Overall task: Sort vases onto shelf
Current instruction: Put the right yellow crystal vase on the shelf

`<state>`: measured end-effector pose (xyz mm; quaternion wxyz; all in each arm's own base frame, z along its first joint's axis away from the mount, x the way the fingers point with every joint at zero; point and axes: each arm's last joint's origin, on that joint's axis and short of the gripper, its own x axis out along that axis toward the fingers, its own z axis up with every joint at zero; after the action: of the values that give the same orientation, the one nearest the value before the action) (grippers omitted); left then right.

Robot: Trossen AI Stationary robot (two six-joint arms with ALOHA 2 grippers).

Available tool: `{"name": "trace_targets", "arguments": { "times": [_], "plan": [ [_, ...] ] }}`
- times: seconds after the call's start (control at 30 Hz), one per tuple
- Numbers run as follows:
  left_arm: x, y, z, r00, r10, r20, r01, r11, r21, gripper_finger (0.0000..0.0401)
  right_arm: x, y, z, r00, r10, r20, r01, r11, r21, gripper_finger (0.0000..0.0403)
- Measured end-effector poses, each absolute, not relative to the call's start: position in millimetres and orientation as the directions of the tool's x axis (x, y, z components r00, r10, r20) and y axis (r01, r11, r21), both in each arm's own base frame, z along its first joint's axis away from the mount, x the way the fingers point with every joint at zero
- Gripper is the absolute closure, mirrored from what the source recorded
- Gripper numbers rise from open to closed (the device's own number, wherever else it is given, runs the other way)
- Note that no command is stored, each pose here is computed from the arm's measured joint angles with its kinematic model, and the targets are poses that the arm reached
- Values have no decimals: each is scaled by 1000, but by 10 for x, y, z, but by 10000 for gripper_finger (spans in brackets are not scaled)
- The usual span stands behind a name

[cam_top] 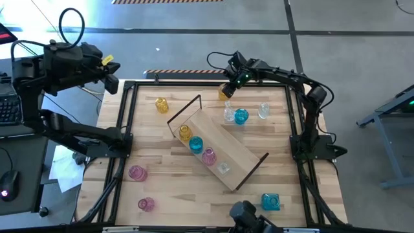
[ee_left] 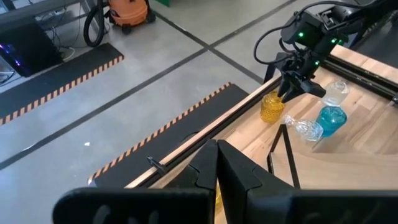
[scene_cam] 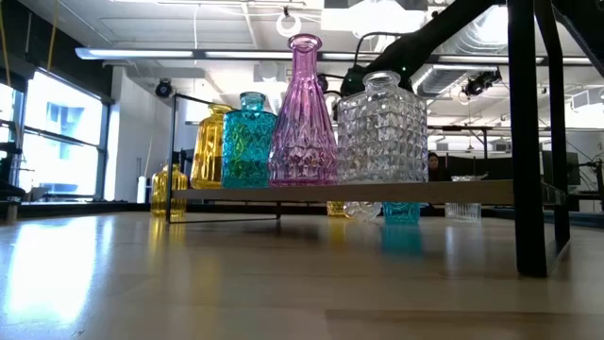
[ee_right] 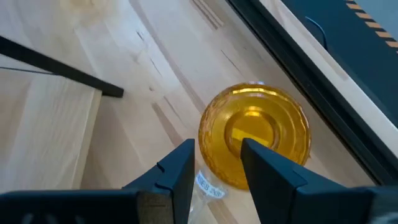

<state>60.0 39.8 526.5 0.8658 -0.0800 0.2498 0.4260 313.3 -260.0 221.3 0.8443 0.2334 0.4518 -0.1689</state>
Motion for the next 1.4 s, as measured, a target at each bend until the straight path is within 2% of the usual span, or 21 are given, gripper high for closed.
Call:
{"name": "trace_targets", "arguments": {
  "times": [0.4,0.9,1.0,1.2,1.4],
  "plan": [
    [631,411,5261,508,697,-507,-778,624,79,401,3131,-2614,2204,523,-72,-849,491,840,232,269],
    [631,411,5261,509,696,-507,-777,625,78,401,3148,-2677,2012,492,-34,-870,504,826,252,271],
    [631,411,5261,509,696,-507,-777,625,78,401,3147,-2679,2008,488,-40,-872,506,827,245,292],
    [623,407,5262,510,696,-505,-777,625,77,401,3163,-2668,2008,483,-58,-874,485,848,212,384],
    [621,406,5262,510,696,-505,-777,625,77,401,3184,-2658,2009,470,-89,-878,497,849,180,372]
  ]
}}
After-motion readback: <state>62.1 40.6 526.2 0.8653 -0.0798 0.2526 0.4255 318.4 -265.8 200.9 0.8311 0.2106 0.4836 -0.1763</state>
